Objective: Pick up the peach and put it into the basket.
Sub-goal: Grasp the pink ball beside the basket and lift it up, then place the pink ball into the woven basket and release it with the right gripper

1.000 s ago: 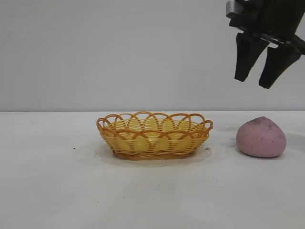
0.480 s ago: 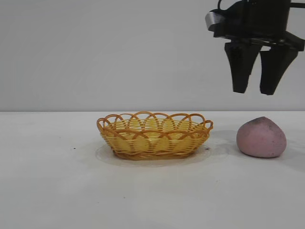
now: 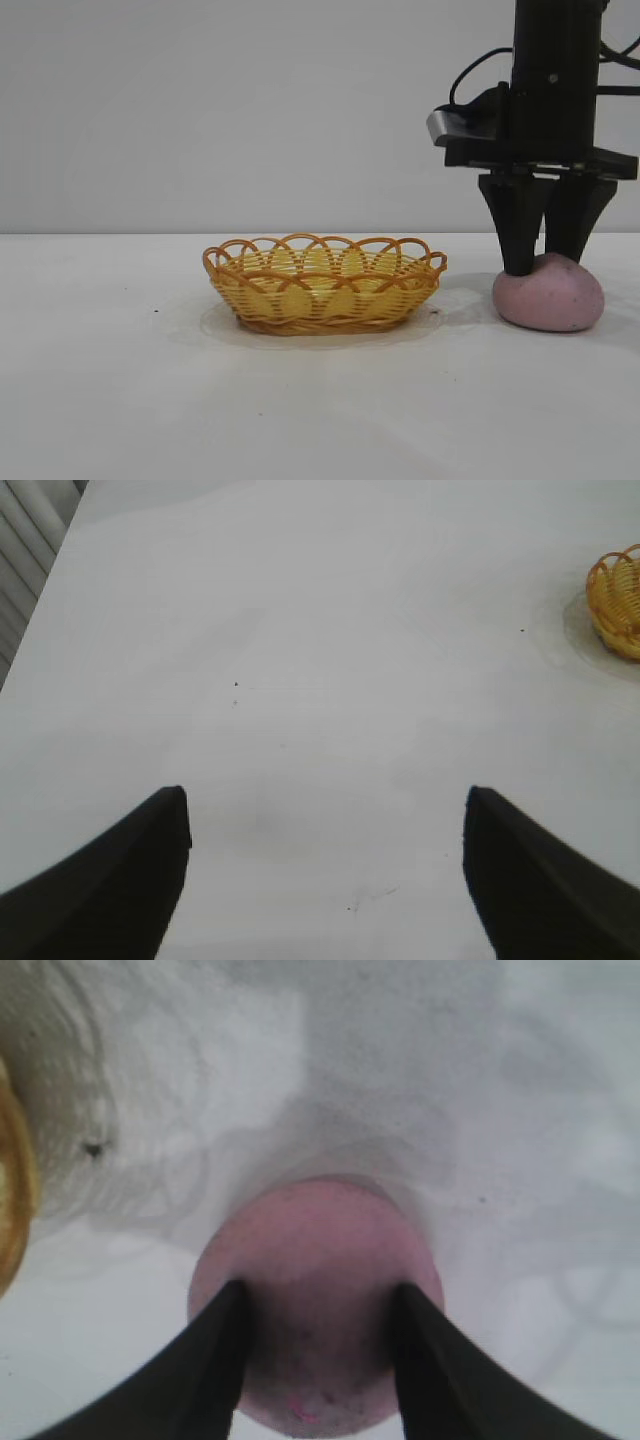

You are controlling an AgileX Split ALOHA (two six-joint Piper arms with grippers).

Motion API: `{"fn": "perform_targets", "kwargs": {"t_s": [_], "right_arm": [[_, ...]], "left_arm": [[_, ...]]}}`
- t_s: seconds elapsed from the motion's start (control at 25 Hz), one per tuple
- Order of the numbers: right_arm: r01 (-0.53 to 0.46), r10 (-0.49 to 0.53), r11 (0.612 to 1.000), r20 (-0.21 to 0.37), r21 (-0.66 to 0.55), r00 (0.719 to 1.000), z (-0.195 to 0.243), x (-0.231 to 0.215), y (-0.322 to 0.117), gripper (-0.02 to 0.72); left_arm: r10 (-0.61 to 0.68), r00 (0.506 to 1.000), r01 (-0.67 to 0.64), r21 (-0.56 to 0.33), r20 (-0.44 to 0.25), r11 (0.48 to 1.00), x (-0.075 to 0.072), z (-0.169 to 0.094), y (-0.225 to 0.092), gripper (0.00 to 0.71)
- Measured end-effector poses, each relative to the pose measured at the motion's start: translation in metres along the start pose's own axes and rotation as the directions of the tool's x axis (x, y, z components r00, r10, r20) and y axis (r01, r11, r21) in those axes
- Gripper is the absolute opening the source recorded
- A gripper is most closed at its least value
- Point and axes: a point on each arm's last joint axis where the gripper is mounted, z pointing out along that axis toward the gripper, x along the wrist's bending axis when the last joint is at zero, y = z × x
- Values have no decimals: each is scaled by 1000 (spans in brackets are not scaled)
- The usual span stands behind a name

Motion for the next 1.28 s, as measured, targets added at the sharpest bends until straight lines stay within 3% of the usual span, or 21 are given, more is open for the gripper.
{"fn": "perform_targets", "kwargs": {"t_s": [0.12, 0.2, 0.24, 0.28, 0.56, 0.68, 0.8, 1.08, 1.28], "right_arm": [[13, -13, 1000, 1, 6, 1000, 1, 0, 1, 104], [21, -21, 1000, 3, 11, 1000, 0, 0, 0, 47], [23, -23, 1000, 5, 10, 1000, -2, 0, -1, 61], [25, -25, 1000, 9, 9, 1000, -6, 0, -2, 0], [57, -53, 992, 36, -110, 998, -61, 10, -10, 0], [102, -93, 972, 52, -209, 994, -94, 28, -9, 0], [156, -152, 952, 34, -262, 988, -110, 56, -6, 0], [269, -275, 919, 20, -289, 961, -91, 113, 7, 0], [297, -303, 919, 16, -259, 953, -58, 128, 19, 0]], "left_arm": [[0, 1000, 0, 0, 0, 1000, 0, 0, 0, 527], [0, 1000, 0, 0, 0, 1000, 0, 0, 0, 527], [0, 1000, 0, 0, 0, 1000, 0, 0, 0, 527], [0, 1000, 0, 0, 0, 1000, 0, 0, 0, 527], [0, 1000, 0, 0, 0, 1000, 0, 0, 0, 527], [0, 1000, 0, 0, 0, 1000, 0, 0, 0, 527], [0, 1000, 0, 0, 0, 1000, 0, 0, 0, 527], [0, 1000, 0, 0, 0, 1000, 0, 0, 0, 527], [0, 1000, 0, 0, 0, 1000, 0, 0, 0, 527]]}}
